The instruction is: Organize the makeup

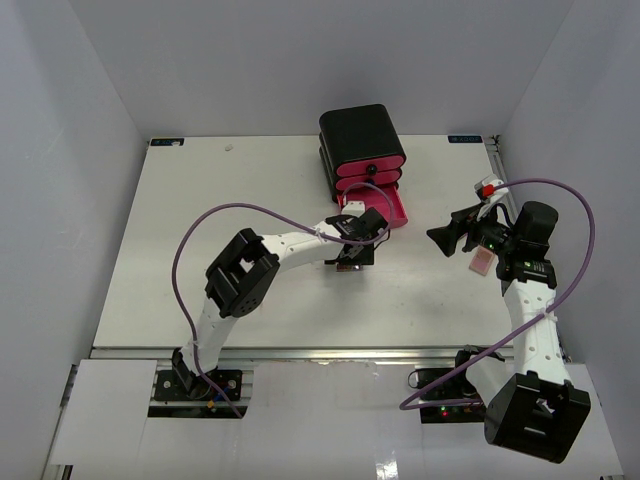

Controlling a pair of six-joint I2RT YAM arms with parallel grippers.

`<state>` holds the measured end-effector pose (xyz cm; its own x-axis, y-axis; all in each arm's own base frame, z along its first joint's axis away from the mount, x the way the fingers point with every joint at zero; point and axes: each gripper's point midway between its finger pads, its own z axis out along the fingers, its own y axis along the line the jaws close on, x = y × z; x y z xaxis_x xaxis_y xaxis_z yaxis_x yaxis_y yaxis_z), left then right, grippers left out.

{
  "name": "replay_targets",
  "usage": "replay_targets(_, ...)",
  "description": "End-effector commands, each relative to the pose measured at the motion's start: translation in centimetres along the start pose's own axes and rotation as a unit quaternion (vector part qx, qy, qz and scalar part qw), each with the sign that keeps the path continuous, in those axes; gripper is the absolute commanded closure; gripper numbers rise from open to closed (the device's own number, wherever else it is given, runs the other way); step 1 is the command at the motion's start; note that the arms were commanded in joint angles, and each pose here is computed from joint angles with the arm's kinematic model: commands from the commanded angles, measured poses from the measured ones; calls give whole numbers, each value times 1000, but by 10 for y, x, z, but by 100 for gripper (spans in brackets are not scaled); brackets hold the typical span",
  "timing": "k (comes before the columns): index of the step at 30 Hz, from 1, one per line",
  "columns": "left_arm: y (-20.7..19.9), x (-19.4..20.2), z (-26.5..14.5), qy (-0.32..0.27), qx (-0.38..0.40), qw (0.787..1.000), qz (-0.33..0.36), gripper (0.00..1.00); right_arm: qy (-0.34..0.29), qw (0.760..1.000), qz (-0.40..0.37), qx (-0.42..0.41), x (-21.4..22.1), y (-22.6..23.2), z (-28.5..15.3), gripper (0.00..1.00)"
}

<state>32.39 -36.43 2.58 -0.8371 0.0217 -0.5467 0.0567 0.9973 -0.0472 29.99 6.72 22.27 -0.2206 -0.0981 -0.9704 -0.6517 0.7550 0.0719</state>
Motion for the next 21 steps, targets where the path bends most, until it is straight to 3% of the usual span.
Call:
replay_targets(1, 10, 12, 5, 12, -14, 1000, 5, 35, -14, 1000, -13, -2, -8, 2, -3, 10)
replay_targets(5, 13, 5, -10, -1, -3, 1000, 13, 61, -15, 1000, -13, -1, -9, 2, -4, 10)
replay_targets(8, 17, -3, -26, -17, 4, 1000, 21, 74, -15, 1000, -14, -2, -9, 3, -4, 10)
replay_targets(12, 15, -24, -53, -47, 27, 998, 15, 80, -17, 1000, -14, -1, -10, 3, -4, 10)
replay_targets(21, -28, -103, -103, -136, 90, 987, -12, 80, -17, 1000, -15, 4, -10, 0, -5, 10)
